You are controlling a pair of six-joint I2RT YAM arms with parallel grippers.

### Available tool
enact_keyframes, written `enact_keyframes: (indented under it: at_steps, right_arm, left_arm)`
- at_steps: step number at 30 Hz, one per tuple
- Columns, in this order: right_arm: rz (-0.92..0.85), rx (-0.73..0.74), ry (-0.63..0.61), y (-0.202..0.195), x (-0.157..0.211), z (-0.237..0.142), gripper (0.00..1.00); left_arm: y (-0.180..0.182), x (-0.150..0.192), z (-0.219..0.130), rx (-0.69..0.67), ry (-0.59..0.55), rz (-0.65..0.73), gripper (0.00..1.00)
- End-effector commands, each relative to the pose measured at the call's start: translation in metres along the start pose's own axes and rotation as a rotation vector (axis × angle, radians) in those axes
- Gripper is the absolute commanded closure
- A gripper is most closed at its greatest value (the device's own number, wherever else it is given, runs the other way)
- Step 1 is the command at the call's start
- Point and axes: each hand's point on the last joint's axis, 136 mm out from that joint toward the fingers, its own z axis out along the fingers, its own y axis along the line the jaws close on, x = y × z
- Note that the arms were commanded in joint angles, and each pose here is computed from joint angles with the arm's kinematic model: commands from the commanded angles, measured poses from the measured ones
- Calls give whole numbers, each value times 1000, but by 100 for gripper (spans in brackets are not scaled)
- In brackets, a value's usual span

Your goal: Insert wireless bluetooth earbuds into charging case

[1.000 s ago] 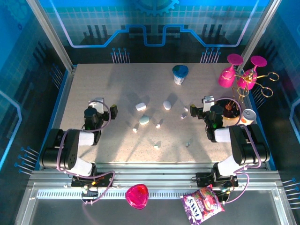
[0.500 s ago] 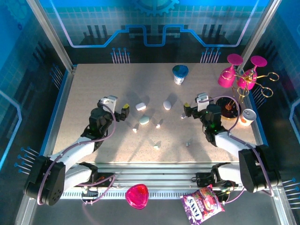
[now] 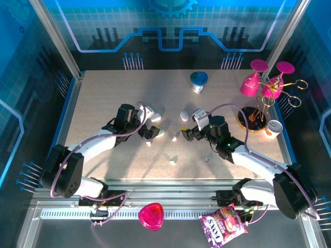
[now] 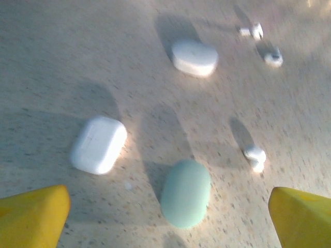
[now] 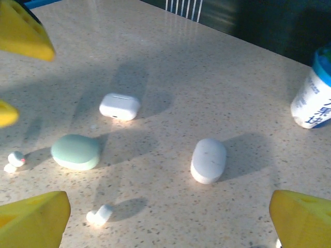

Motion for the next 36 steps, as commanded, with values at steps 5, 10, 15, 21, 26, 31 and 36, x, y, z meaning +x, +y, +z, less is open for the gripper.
enact_keyframes:
  at_steps: [5, 10, 15, 21, 26, 31, 36]
  right_arm:
    - [85, -60, 5, 18, 10, -9, 0]
    - [104, -62, 18, 19, 17, -10, 0]
    - [119, -51, 30, 17, 23, -12, 0]
    - [131, -45, 36, 17, 28, -14, 0]
    - [134, -41, 40, 17, 31, -14, 0]
    - [136, -36, 37, 16, 31, -15, 0]
    - [158, -26, 44, 14, 34, -15, 0]
  left_arm:
    - [-26, 24, 19, 91, 226, 201, 1]
    - [-29, 41, 32, 129, 337, 246, 8]
    - [-24, 52, 43, 132, 414, 248, 14]
    - [-18, 63, 50, 126, 469, 267, 18]
    - [-13, 70, 57, 113, 509, 259, 27]
    - [-12, 76, 61, 116, 529, 255, 40]
    - [-14, 74, 64, 129, 518, 249, 53]
